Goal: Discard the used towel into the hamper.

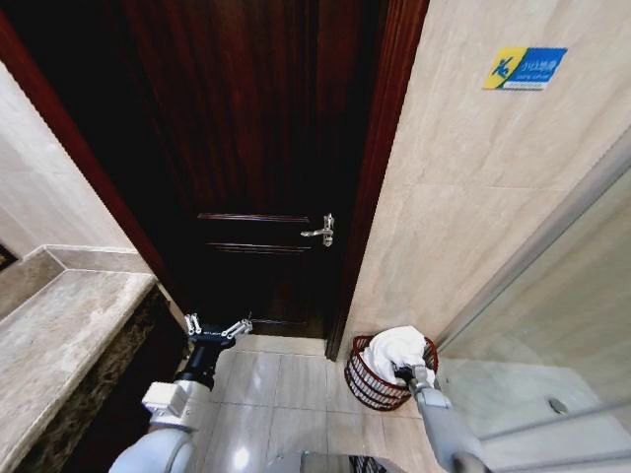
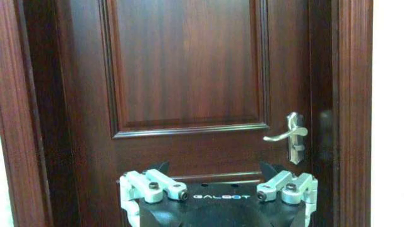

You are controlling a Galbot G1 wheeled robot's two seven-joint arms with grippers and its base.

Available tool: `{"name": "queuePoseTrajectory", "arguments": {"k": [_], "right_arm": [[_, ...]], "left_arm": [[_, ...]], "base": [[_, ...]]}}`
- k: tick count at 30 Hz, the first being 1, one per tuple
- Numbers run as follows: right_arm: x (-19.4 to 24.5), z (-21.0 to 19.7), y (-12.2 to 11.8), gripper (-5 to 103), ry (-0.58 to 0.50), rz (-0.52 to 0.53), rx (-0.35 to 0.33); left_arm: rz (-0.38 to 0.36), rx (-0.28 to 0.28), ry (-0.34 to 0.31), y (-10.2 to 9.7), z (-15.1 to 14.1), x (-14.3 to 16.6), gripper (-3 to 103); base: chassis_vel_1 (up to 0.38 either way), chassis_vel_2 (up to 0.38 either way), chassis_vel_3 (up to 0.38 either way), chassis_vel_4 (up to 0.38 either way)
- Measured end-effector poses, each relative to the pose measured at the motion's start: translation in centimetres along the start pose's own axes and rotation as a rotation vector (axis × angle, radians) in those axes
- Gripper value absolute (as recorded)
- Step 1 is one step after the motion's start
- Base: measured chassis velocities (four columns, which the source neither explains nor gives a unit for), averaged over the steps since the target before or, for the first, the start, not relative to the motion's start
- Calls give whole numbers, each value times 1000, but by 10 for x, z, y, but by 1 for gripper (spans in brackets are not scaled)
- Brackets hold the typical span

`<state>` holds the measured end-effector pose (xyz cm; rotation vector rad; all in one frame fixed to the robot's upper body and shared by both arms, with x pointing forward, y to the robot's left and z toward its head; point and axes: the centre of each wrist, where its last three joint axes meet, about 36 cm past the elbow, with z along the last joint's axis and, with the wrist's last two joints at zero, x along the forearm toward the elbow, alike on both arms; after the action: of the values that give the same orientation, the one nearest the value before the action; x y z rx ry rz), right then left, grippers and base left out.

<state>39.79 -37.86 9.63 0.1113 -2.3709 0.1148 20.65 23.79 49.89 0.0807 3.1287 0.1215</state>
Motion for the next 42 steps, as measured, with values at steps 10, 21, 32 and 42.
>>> {"name": "queuePoseTrajectory", "arguments": {"k": [10,21,32,42], "right_arm": [[2,8,9,20,50,-26,20],[24,59,11,20,146,-22,-45],[15,59,10,20,183,-73,-79],[5,51,12,20,235,-139,-89]], "left_arm": [[0,0,0,0,0,0,93],[0,0,0,0,0,0,93],[0,0,0,0,0,0,93],[0,0,0,0,0,0,93]], "base": [[-170,156,152,-158],[-37,38,55,-54],[9,-10,-2,9],[0,0,0,0]]}}
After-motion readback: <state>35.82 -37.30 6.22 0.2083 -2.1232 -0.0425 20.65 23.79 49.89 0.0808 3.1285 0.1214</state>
